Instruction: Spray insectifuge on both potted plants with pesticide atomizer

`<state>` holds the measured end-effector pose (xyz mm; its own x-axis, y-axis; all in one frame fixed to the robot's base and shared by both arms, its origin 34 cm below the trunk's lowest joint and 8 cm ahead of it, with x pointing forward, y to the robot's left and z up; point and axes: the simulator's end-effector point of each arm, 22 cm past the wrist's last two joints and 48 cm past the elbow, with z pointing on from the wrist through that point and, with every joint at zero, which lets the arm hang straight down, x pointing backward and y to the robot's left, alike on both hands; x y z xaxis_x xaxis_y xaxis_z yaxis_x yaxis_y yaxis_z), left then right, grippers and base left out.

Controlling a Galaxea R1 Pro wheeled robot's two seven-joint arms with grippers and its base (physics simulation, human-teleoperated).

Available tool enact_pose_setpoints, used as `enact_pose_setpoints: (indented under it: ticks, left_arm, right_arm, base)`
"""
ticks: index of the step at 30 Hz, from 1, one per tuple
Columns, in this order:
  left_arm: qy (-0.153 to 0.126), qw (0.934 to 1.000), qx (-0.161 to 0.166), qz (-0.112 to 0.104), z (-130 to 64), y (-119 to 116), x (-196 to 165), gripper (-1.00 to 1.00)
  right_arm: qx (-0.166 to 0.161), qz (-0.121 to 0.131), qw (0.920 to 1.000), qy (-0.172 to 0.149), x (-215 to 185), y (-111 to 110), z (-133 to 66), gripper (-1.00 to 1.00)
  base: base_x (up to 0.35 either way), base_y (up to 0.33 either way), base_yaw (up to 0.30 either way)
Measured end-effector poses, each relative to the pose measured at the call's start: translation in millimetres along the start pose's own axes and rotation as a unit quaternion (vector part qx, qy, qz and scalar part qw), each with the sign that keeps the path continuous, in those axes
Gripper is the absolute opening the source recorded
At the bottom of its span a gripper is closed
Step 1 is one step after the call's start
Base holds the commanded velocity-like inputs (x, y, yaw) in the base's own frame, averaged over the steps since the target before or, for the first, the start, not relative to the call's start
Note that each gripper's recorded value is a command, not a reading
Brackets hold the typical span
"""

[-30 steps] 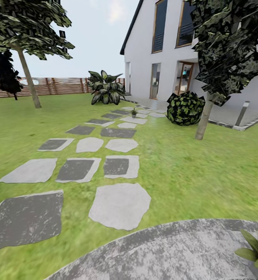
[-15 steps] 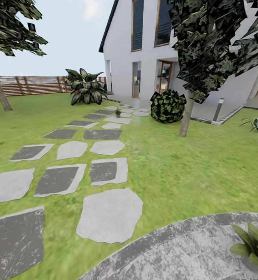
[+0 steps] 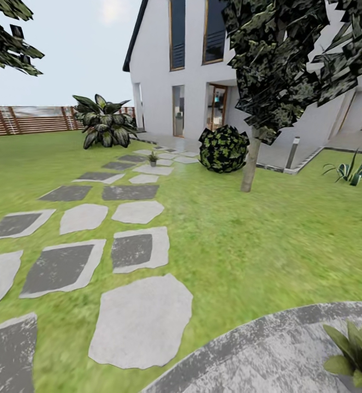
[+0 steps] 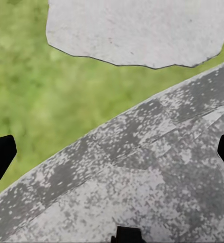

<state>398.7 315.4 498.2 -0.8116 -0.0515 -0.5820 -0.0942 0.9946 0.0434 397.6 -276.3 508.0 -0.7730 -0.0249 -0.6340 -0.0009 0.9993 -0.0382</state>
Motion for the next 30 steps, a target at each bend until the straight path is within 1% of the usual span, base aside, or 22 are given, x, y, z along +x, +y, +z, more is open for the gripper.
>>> enact_pose_setpoints:
  ticks: [5,14,30]
  left_arm:
    - [0.0,1.0,0.0,-0.001,0.0,0.2,0.0,1.0]
    - [0.0,1.0,0.0,0.0,0.0,-0.2,-0.1,1.0]
    - [0.0,1.0,0.0,-0.001,0.1,-0.8,-0.3,1.0]
  right_arm:
    - [0.0,0.0,1.0,0.0,0.2,0.0,0.0,1.0]
    - [0.0,0.0,1.0,0.0,0.2,0.0,0.0,1.0]
    - [0.0,0.001,1.0,0.0,0.3,-0.2,0.0,1.0]
  base:
    - [0.337,0.067,-0.239]
    - [0.337,0.131,-0.264]
    - [0.314,0.191,-0.267]
